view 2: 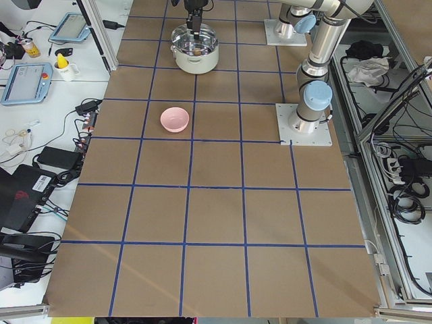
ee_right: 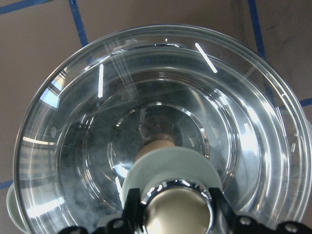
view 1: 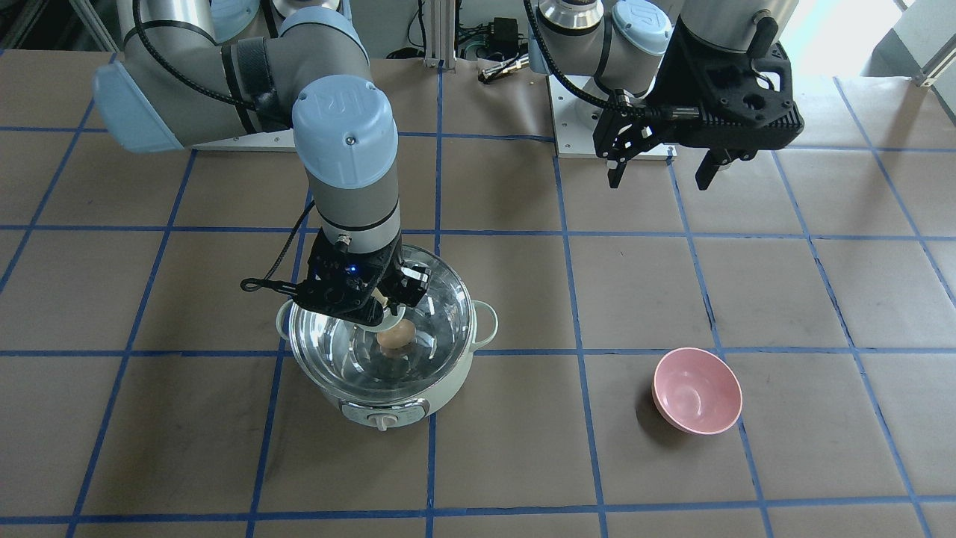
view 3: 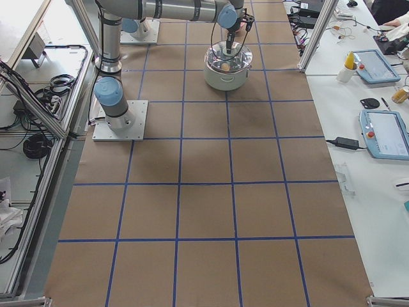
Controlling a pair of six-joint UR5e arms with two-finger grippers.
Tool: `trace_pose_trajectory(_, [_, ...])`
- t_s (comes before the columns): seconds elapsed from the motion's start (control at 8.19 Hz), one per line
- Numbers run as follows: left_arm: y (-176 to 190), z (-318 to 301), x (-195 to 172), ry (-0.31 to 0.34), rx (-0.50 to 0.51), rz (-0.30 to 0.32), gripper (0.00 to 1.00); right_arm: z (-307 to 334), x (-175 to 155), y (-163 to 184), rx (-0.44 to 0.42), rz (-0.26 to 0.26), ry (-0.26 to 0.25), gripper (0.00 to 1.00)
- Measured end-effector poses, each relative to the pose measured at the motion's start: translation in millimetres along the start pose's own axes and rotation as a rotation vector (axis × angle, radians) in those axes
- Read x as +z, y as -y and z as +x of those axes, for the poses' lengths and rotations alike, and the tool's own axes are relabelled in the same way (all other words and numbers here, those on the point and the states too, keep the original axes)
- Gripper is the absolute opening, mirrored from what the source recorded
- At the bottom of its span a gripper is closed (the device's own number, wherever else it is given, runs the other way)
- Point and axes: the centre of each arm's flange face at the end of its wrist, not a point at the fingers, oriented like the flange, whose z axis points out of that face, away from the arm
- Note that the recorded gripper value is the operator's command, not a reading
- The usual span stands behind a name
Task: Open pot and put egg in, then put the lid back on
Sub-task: 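Lower the glass lid onto the pot with the right gripper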
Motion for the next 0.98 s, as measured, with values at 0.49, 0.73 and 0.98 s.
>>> trace_pose_trajectory(0.49, [-0.7,0.5,-0.7,0.000,0.001,0.000,1.00,0.3,4.7,-2.1,0.011,-0.012,0.000,0.00])
trace_pose_trajectory(0.73, [-0.8,0.5,-0.3,0.000,0.001,-0.001,1.00,0.1,7.3,-3.3,0.013,-0.019,0.004,0.13])
trace_pose_trajectory(0.98, [-1.5,0.5,-0.9,0.001,0.001,0.000,1.00,-1.3,8.0,-4.7,0.012,-0.026,0.017,0.15])
